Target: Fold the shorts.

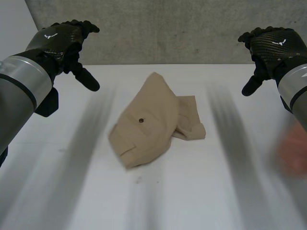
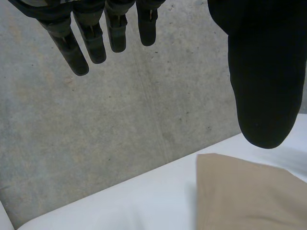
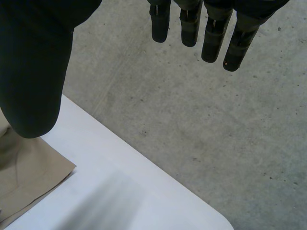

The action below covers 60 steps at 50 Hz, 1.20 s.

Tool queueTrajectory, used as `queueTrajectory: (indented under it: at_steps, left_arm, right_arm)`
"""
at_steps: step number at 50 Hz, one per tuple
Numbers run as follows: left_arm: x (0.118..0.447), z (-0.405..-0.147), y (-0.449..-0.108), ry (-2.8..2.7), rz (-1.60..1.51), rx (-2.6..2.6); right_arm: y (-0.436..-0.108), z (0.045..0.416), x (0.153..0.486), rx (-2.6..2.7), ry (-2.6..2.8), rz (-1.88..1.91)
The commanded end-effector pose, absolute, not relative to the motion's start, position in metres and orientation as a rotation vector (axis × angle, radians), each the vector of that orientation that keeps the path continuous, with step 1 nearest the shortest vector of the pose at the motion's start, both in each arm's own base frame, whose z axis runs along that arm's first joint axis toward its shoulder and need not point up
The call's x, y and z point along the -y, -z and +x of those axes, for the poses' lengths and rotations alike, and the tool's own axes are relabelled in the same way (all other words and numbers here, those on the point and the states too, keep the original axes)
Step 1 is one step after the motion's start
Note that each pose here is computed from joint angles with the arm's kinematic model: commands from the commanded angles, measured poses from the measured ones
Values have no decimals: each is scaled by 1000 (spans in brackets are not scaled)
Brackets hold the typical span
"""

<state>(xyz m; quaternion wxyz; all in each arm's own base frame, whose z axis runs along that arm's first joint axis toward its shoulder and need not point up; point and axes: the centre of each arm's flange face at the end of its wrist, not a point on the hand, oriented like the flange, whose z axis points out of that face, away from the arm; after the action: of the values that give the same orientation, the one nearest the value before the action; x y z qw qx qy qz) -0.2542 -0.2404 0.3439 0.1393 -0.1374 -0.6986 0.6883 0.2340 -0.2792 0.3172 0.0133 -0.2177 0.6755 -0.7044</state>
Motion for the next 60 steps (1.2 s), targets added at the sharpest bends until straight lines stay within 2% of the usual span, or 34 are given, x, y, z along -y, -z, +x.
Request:
queueTrajectory:
  at_steps: [1, 9, 14, 23, 26, 33, 39, 46, 53, 57, 58, 60]
  left_arm:
    - [240, -255, -343, -1987, -399, 2020]
    - [243, -257, -335, -1969, -420, 2046]
    - [252, -262, -315, -1927, -468, 2113]
    - [277, -276, -261, -1868, -673, 2259]
    - [287, -282, -250, -1875, -669, 2254]
    - [311, -293, -200, -1797, -694, 2315]
    - [318, -297, -160, -1695, -728, 2392]
    - [321, -301, -134, -1626, -763, 2416]
    - [329, -301, -141, -1687, -728, 2408]
    - [338, -293, -182, -1891, -626, 2340]
    - [340, -291, -209, -2002, -573, 2272]
    - [342, -288, -237, -2116, -516, 2185]
  right_arm:
    - [-317, 235, 279, -2101, 2193, -687]
    - [-317, 239, 277, -2064, 2165, -732]
    - [-313, 242, 275, -2054, 2152, -843]
    - [-297, 253, 262, -2044, 2139, -1163]
    - [-296, 256, 258, -2032, 2131, -1187]
    - [-289, 254, 259, -2064, 2108, -1192]
    - [-278, 253, 259, -2091, 2073, -1210]
    - [-271, 252, 259, -2097, 2065, -1212]
    - [-268, 252, 259, -2100, 2066, -1210]
    - [-268, 252, 259, -2097, 2070, -1209]
    - [-269, 252, 259, -2094, 2075, -1205]
    - [-270, 252, 260, -2092, 2077, -1204]
